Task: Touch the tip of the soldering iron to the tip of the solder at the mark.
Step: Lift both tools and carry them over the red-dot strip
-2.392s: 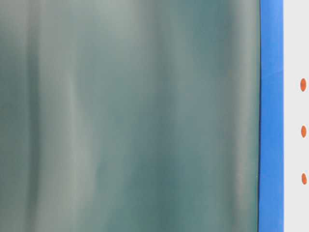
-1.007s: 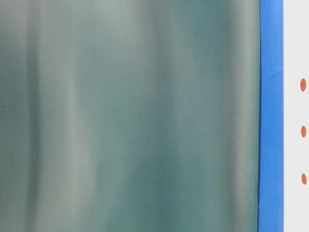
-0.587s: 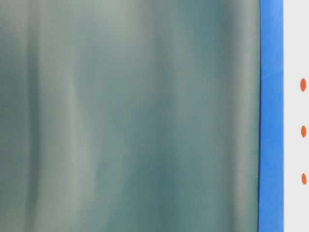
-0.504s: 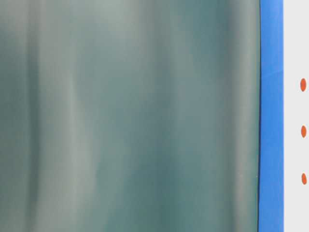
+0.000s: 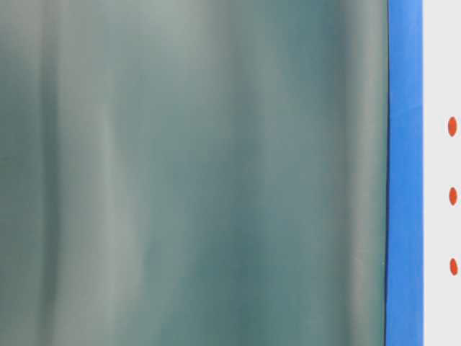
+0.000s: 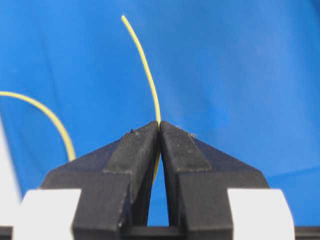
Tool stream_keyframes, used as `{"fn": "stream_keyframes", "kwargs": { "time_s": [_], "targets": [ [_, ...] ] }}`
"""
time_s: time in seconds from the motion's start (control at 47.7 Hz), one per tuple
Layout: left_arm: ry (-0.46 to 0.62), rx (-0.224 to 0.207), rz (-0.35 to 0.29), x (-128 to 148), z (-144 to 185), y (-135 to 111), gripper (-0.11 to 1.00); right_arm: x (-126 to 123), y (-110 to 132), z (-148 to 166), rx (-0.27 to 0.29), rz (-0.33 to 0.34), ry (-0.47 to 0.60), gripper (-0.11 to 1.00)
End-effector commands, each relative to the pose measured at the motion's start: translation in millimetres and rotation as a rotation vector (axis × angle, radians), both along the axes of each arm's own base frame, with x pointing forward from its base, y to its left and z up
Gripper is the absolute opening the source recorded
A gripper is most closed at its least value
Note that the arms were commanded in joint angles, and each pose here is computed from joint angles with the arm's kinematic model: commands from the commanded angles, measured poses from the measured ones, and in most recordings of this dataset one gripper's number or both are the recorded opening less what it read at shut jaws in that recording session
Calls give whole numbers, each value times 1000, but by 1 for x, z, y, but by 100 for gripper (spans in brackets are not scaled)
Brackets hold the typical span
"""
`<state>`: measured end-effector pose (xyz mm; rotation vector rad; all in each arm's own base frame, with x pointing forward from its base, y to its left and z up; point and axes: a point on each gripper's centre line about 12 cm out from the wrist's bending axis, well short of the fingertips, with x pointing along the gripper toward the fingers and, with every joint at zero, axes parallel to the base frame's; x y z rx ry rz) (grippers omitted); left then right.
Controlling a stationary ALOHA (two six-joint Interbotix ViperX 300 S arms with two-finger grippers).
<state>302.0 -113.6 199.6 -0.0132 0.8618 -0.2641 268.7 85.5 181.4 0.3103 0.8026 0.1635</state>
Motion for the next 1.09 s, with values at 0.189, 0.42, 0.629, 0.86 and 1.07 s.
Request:
{"fn": "stream_keyframes", "kwargs": {
  "time_s": [0.189,0.42,0.629,0.86,1.07],
  "targets": [
    [87,36,149,28,10,46,3,15,-51,13,-41,-126,57,6],
    [140,65,257,42,13,89,3,21,-91,22,-104,-213,64,6],
    [121,102,279,47,16,117,3,21,-125,24,-156,-294,65,6],
    [116,118,328,48,18,144,3,23,-144,23,-176,-342,79,6],
    [116,123,338,48,18,150,3,25,-144,20,-175,-335,112,6]
  ]
}}
